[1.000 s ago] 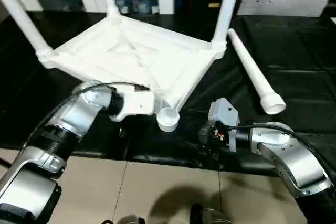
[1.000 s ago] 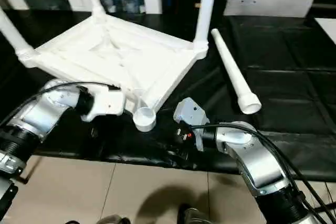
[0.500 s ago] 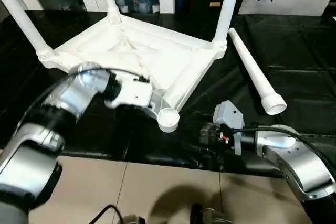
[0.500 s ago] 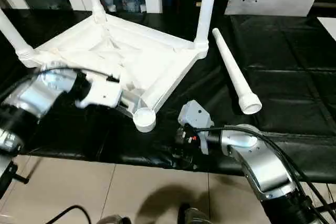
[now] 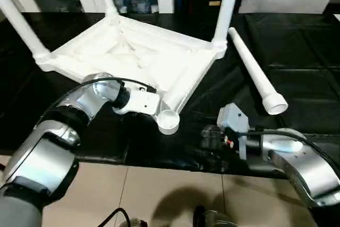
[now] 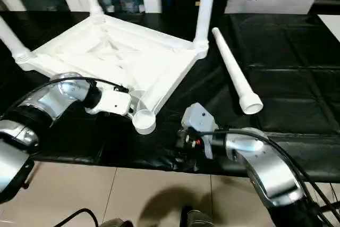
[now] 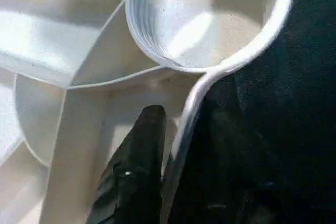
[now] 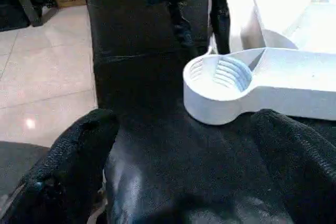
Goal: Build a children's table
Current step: Rotate table base
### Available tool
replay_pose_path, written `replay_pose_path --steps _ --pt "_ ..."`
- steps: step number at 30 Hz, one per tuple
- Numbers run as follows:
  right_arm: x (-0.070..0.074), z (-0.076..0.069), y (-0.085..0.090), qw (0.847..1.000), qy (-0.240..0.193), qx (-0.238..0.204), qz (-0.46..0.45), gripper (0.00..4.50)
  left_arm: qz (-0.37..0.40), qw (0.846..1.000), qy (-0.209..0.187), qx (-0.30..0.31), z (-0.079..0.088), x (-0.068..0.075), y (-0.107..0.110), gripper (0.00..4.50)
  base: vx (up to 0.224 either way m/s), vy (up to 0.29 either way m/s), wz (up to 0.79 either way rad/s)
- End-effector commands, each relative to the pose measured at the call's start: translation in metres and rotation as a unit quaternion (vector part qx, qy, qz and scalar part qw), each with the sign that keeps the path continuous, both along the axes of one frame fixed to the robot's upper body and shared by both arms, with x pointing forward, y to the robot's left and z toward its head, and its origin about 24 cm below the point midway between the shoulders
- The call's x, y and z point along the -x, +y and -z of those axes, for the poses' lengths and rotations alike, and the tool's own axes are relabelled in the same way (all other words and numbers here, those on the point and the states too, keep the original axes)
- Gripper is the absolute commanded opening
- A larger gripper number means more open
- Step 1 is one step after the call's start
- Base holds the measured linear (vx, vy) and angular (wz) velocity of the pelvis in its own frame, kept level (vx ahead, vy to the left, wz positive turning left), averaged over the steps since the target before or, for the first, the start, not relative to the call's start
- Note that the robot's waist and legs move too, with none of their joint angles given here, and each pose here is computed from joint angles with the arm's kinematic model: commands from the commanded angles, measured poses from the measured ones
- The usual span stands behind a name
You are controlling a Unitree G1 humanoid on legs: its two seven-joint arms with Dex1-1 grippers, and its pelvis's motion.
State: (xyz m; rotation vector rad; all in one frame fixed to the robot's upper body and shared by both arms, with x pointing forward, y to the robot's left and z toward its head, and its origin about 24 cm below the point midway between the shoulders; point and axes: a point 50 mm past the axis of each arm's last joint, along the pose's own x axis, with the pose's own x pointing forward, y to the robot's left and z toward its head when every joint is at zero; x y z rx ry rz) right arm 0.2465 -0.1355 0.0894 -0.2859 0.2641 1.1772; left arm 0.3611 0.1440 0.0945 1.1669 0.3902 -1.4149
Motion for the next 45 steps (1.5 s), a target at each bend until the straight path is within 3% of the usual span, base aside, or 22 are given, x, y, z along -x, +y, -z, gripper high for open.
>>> replay_pose_path --steps 1,11,15,24,27,30,31,34,39,42,43,45 --pt "0.005 -0.006 0.002 1.000 0.001 -0.007 -0.019 4.50 0.005 1.000 0.003 -0.015 0.001 0.000 0.002 1.05 0.000 0.000 0.00" --pt "0.007 -0.007 0.003 0.999 0.005 0.001 -0.036 4.50 -0.002 0.996 0.083 -0.026 -0.010 -0.001 0.009 0.25 0.000 0.000 0.00" --pt "0.005 -0.007 0.005 0.999 0.004 0.000 -0.038 4.50 -0.052 0.997 0.053 -0.033 -0.008 -0.008 0.011 0.11 0.000 0.000 0.00" --pt "0.005 -0.007 0.006 0.999 0.005 -0.004 -0.039 4.50 -0.148 0.983 0.100 0.038 0.004 -0.009 0.007 0.06 0.000 0.000 0.00" --pt "0.003 -0.008 0.005 0.999 0.002 -0.004 -0.035 4.50 -0.195 0.968 0.136 0.081 0.010 -0.009 0.003 0.03 0.000 0.000 0.00" --pt "0.003 -0.008 0.005 0.999 0.001 -0.003 -0.034 4.50 -0.219 0.961 0.129 0.107 0.012 -0.010 -0.002 0.00 0.000 0.000 0.00" --pt "0.003 -0.007 0.004 0.999 0.001 -0.002 -0.033 4.50 -0.215 0.963 0.108 0.124 0.013 -0.011 -0.008 0.00 0.000 0.000 0.00" --pt "0.002 -0.007 0.004 0.999 0.002 -0.001 -0.032 4.50 -0.209 0.964 0.096 0.135 0.013 -0.011 -0.012 0.00 0.000 0.000 0.00" --pt "0.000 -0.005 0.002 1.000 0.005 0.005 -0.017 4.50 -0.162 0.974 0.076 0.137 0.013 -0.007 -0.019 0.00 0.000 0.000 0.00" --pt "-0.010 -0.002 -0.003 0.999 -0.007 0.015 0.039 4.50 -0.105 0.977 0.042 0.181 0.009 -0.003 -0.030 0.00 0.000 0.000 0.00" --pt "-0.015 -0.002 -0.005 0.998 -0.013 0.010 0.061 4.50 -0.094 0.975 0.047 0.195 0.008 -0.001 -0.032 0.49 0.000 0.000 0.00" --pt "-0.015 -0.002 -0.006 0.998 -0.013 0.008 0.063 4.50 -0.092 0.975 0.048 0.197 0.007 -0.001 -0.032 0.61 0.000 0.000 0.00"
